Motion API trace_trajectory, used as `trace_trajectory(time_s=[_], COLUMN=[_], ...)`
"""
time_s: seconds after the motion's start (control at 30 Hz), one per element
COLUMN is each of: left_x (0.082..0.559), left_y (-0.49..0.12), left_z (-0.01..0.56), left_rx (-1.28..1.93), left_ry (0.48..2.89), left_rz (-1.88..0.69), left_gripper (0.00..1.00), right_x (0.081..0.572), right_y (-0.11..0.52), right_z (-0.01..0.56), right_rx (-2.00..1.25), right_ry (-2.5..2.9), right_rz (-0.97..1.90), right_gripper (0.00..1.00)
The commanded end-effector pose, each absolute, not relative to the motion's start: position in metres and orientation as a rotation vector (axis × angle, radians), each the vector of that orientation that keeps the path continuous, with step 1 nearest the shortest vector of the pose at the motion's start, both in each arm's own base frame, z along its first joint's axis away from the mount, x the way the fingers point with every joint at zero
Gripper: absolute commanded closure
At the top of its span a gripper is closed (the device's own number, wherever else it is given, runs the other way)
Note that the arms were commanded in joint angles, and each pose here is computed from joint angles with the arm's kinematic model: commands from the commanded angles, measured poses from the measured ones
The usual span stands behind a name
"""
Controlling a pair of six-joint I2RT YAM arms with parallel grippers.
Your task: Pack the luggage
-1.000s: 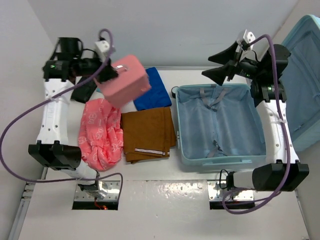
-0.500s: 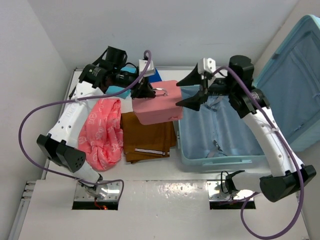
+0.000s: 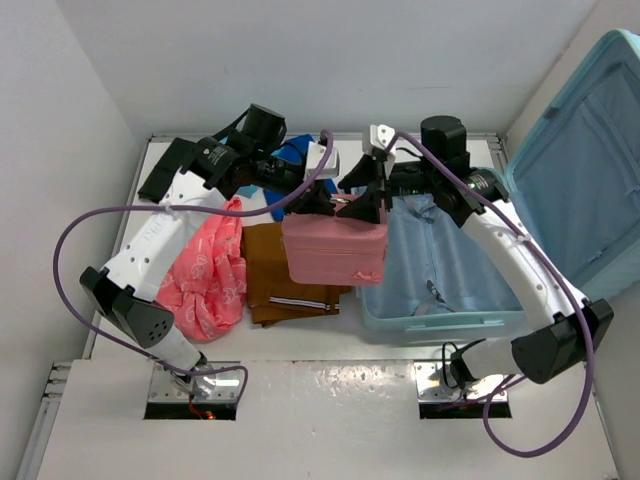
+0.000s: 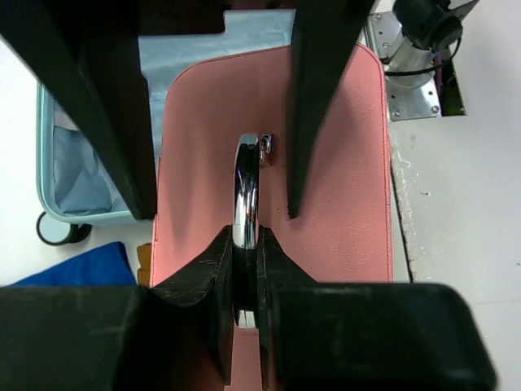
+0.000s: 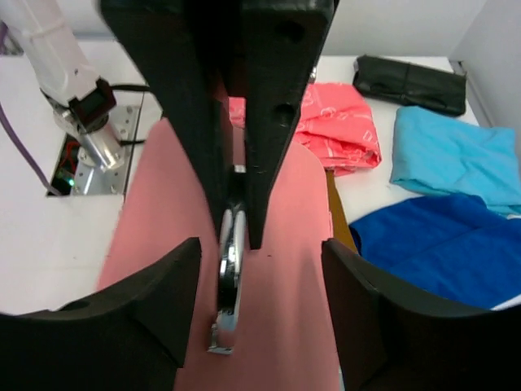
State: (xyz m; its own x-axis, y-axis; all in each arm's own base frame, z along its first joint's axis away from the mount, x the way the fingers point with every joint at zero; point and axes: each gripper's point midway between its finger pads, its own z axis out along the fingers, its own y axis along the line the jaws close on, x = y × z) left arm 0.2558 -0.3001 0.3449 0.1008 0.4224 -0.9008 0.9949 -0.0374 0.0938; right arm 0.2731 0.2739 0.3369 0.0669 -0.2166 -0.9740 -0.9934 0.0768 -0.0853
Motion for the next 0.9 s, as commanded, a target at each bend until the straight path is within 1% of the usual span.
trace_trajectory(time_s=[0.0, 0.07, 0.1, 0.17, 0.2, 0.27, 0.3, 0.33, 0.37, 0.4, 0.43, 0.5, 0.53, 0.57, 0.6, 0.7, 0.73, 0.8, 0.83, 0.87], left_x=[0.253, 0.253, 0.253, 0.253, 0.254, 0.252, 0.252, 0.255, 0.256, 0.259, 0.264, 0.272, 0.285, 0.290, 0.295, 0.324, 0.333, 0.337, 0.345, 0.350], left_y=[-0.305, -0.305, -0.305, -0.305, -0.305, -0.303, -0.303, -0.302, -0.304, -0.304, -0.303, -0.302, -0.295, -0.292, -0.285, -0.263, -0.249, -0.227, -0.216, -0.206], left_z=[0.384, 0.384, 0.385, 0.385, 0.384, 0.387, 0.387, 0.386, 0.384, 0.383, 0.382, 0.381, 0.382, 0.385, 0.398, 0.408, 0.416, 0.455, 0.450, 0.458], left_rx=[1.583, 1.583, 1.588, 1.588, 1.586, 1.584, 1.584, 1.582, 1.576, 1.564, 1.547, 1.481, 1.432, 1.400, 1.328, 1.119, 1.038, 0.854, 0.791, 0.727], left_ry=[1.238, 1.238, 1.230, 1.230, 1.236, 1.228, 1.228, 1.237, 1.241, 1.257, 1.280, 1.348, 1.388, 1.405, 1.408, 1.441, 1.441, 1.356, 1.379, 1.378], left_rz=[-0.861, -0.861, -0.855, -0.855, -0.846, -0.841, -0.841, -0.828, -0.831, -0.828, -0.804, -0.790, -0.754, -0.753, -0.739, -0.704, -0.671, -0.614, -0.593, -0.555], left_gripper=[1.00, 1.00, 1.00, 1.00, 1.00, 1.00, 1.00, 1.00, 0.98, 0.93, 0.80, 0.63, 0.36, 0.12, 0.01, 0.01, 0.01, 0.01, 0.01, 0.01], right_x=[0.272, 0.271, 0.270, 0.267, 0.265, 0.263, 0.262, 0.263, 0.263, 0.263, 0.266, 0.279, 0.284, 0.289, 0.304, 0.331, 0.340, 0.357, 0.367, 0.372], right_y=[0.278, 0.276, 0.276, 0.274, 0.272, 0.269, 0.267, 0.267, 0.266, 0.266, 0.263, 0.255, 0.253, 0.250, 0.240, 0.211, 0.198, 0.177, 0.155, 0.146], right_z=[0.344, 0.338, 0.337, 0.331, 0.328, 0.323, 0.324, 0.323, 0.322, 0.324, 0.321, 0.323, 0.326, 0.329, 0.334, 0.341, 0.343, 0.351, 0.354, 0.359], right_rx=[-1.383, -1.405, -1.412, -1.444, -1.452, -1.467, -1.465, -1.463, -1.462, -1.456, -1.444, -1.377, -1.352, -1.310, -1.258, -1.070, -1.000, -0.910, -0.807, -0.773], right_ry=[1.309, 1.320, 1.328, 1.328, 1.343, 1.354, 1.357, 1.360, 1.364, 1.368, 1.388, 1.438, 1.440, 1.464, 1.478, 1.571, 1.607, 1.598, 1.636, 1.619], right_rz=[0.945, 0.936, 0.933, 0.910, 0.910, 0.897, 0.895, 0.889, 0.875, 0.869, 0.855, 0.828, 0.818, 0.824, 0.789, 0.779, 0.778, 0.724, 0.711, 0.672], right_gripper=[0.42, 0.48, 0.55, 0.63, 0.71, 0.81, 0.93, 0.96, 0.98, 1.00, 1.00, 1.00, 1.00, 1.00, 1.00, 1.00, 1.00, 1.00, 1.00, 1.00])
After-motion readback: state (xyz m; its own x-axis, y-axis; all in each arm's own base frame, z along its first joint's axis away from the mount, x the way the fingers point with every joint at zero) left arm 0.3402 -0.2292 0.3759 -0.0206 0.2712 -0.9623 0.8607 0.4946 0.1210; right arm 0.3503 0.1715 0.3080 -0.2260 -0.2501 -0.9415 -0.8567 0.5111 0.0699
